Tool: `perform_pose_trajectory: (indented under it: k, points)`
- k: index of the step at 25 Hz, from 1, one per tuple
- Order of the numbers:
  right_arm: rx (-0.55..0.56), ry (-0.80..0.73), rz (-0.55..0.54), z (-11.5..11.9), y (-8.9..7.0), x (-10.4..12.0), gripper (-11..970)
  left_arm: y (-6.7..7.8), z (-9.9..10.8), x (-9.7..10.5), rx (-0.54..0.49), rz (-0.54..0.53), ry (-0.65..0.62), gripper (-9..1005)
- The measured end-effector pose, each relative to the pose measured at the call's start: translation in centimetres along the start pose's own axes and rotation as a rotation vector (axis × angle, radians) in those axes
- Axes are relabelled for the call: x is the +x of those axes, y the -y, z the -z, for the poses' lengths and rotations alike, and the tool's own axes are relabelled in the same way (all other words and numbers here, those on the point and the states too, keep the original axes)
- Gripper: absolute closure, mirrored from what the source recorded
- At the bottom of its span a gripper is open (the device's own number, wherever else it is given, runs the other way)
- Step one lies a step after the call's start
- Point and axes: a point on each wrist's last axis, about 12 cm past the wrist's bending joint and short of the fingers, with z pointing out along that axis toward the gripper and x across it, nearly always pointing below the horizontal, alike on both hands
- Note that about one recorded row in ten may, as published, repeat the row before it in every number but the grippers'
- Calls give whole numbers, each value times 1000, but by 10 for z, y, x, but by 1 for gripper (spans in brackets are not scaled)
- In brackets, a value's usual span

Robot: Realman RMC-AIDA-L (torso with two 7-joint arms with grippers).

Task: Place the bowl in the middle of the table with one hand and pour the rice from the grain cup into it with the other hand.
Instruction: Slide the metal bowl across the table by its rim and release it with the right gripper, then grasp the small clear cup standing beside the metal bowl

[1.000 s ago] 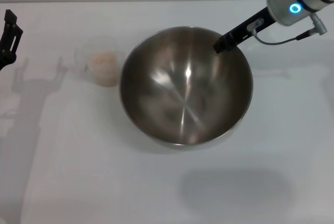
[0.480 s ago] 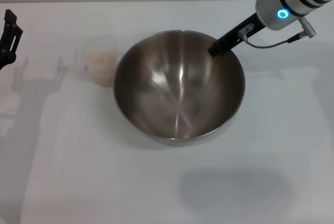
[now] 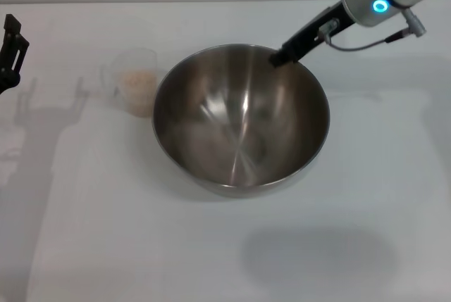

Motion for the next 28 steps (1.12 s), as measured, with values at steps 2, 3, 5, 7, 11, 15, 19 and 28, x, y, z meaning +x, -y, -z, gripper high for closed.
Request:
perform_pose_trajectory:
  k: [2, 3, 5, 7, 11, 15, 19, 28]
  points:
    - [11, 18, 15, 6, 0, -5, 605, 0, 1, 0, -1, 1, 0, 253]
    - [16, 28, 22, 9, 0, -7, 603, 0, 1, 0, -1, 1, 0, 253]
    - [22, 46, 31, 15, -1, -12, 598, -1, 1, 0, -2, 2, -1, 254]
    - [32, 74, 43, 22, -1, -17, 594, -1, 1, 0, -3, 3, -1, 255]
    - [64, 143, 72, 33, -3, -27, 585, -1, 2, 0, -3, 3, -1, 257]
    - [134, 252, 124, 41, -5, -37, 577, -1, 2, 0, -3, 2, -3, 259]
    - [278, 417, 250, 42, -19, -40, 521, -1, 2, 1, -2, -3, -8, 261]
    - [558, 841, 376, 22, -48, -16, 305, -1, 3, 2, -2, -2, -12, 266]
